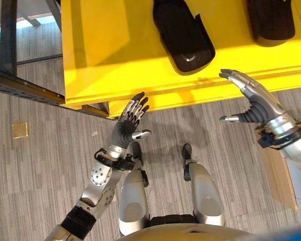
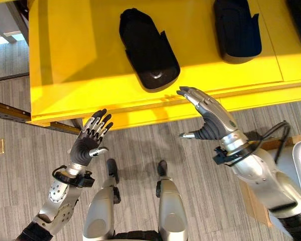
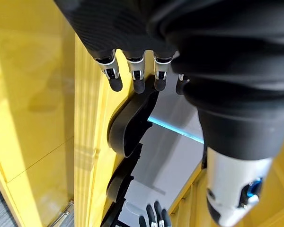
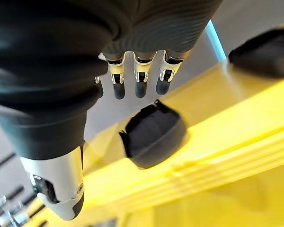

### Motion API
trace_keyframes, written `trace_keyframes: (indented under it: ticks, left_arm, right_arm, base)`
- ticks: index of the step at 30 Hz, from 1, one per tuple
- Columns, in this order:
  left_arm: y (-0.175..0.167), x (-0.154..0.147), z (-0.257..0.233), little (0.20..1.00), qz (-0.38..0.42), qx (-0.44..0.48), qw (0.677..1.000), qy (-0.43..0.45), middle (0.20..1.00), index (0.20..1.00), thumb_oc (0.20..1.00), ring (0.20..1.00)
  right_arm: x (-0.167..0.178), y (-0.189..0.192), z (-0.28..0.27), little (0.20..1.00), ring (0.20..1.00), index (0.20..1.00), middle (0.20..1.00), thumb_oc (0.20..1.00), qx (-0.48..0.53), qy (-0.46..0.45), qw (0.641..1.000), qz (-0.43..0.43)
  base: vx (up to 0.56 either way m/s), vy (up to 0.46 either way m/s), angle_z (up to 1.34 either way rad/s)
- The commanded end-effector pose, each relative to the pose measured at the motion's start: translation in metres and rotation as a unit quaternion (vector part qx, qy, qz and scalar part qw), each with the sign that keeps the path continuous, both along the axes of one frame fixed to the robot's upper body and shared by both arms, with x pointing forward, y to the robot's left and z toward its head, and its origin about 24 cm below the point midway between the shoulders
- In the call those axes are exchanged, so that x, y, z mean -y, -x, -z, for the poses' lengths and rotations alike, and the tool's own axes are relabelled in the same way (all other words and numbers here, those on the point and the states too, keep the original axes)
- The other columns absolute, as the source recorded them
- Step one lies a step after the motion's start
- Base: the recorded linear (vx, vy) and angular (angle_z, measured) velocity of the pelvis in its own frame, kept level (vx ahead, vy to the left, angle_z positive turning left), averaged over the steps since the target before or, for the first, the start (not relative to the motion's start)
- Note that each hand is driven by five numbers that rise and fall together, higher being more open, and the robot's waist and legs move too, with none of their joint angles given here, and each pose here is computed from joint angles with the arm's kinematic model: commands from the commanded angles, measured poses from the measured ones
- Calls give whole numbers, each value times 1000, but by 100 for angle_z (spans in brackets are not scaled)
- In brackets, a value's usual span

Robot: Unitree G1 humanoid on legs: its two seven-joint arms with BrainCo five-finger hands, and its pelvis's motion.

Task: Move parts from the plastic box to the shelf.

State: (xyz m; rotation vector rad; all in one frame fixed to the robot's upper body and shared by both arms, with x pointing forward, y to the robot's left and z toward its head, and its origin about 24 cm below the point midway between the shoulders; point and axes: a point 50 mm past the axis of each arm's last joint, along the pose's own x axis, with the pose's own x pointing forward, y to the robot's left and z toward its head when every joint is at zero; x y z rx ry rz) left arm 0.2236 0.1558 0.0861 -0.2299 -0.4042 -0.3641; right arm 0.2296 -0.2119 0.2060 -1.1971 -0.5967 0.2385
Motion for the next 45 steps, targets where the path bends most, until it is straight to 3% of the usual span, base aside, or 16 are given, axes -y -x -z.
trace_keyframes:
  ticks: [1,3,7,13,22,29,38,45]
  left_arm:
    - [12,-5,-15,1000,-3,58,998,-11,1000,1000,1000,1000]
    - [12,-8,-17,1000,-6,57,998,-15,1000,1000,1000,1000]
    - [13,-14,-19,1000,0,57,998,-37,1000,1000,1000,1000]
    - [10,-15,-21,1000,7,57,997,-52,1000,1000,1000,1000]
    - [6,-18,-27,1000,13,57,996,-67,1000,1000,1000,1000]
    - [5,-20,-28,1000,16,54,996,-70,1000,1000,1000,1000]
    - [4,-21,-28,1000,26,50,995,-76,1000,1000,1000,1000]
    - [1,-18,-27,1000,36,49,995,-76,1000,1000,1000,1000]
  right_arm:
    - [-19,6,-20,1000,1000,1000,1000,1000,51,43,996,-61]
    - [-17,8,-15,1000,1000,1000,1000,1000,29,46,996,-65]
    - [-13,4,2,1000,1000,1000,1000,1000,37,147,987,-46]
    - [-13,-8,9,1000,1000,1000,1000,1000,13,178,983,-42]
    - [0,-36,15,1000,1000,1000,1000,1000,61,175,981,50]
    - [7,-45,28,1000,1000,1000,1000,1000,15,162,983,80]
    - [11,-56,44,1000,1000,1000,1000,1000,-28,162,983,87]
    - [4,-69,39,1000,1000,1000,1000,1000,-5,163,983,83]
  base:
    - [-11,-40,-3]
    - [-4,-62,3]
    - [-10,-89,5]
    - [10,-60,5]
    - [18,-35,8]
    - [14,-7,0]
    - [7,-12,0]
    - [1,0,1]
